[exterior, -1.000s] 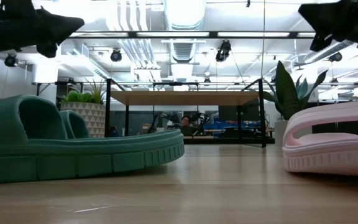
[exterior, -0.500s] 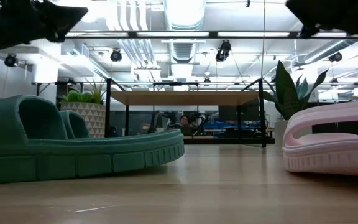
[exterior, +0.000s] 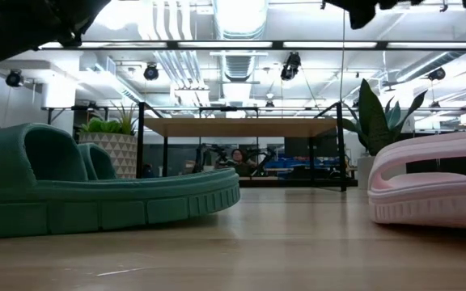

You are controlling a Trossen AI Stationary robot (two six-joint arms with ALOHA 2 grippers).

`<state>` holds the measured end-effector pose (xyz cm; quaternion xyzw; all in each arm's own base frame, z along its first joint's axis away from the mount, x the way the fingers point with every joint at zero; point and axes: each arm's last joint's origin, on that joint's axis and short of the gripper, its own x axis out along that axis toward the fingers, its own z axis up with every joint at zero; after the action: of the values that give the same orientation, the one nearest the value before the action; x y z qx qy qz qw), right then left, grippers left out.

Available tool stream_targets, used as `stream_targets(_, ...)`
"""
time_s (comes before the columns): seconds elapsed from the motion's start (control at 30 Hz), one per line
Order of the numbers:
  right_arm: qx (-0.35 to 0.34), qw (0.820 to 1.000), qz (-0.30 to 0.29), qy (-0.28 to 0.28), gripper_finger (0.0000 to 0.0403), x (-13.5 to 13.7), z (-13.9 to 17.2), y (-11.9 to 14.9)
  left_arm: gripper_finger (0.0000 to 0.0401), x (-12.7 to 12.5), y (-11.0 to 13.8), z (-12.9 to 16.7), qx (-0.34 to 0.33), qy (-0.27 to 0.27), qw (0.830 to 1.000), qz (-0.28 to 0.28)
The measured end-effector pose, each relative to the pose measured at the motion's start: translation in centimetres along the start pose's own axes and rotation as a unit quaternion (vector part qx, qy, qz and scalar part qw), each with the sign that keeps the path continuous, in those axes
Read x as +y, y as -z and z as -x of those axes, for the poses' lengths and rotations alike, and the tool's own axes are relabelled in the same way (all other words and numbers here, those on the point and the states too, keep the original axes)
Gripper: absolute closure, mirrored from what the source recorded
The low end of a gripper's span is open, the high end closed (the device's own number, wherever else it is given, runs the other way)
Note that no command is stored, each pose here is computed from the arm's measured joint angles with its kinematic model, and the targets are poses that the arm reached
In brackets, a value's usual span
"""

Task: Pick and place slides into the shelf
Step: Put the left pink slipper on the shelf

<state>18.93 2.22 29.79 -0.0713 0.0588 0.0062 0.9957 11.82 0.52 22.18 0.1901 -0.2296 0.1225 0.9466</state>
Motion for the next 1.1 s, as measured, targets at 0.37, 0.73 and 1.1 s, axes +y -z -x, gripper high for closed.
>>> stream_targets(0.37,0.136,0.99,0.012,0.037,0.0267,6.9,-0.6,-3.5,0.0401,0.0,0.0,0.0,-0.001,-0.001,1.0,0.001)
stream_targets(0.73,0.155,0.986,0.036,0.038,0.028,14.6,-0.4,-4.2,0.0401,-0.1,0.3,-0.1,0.01,0.004,1.0,0.0)
stream_targets(1.1,0.234,0.967,0.102,0.03,0.03,22.5,-4.9,-2.7,0.0401,-0.3,0.6,-0.3,0.022,0.009,0.995,0.101)
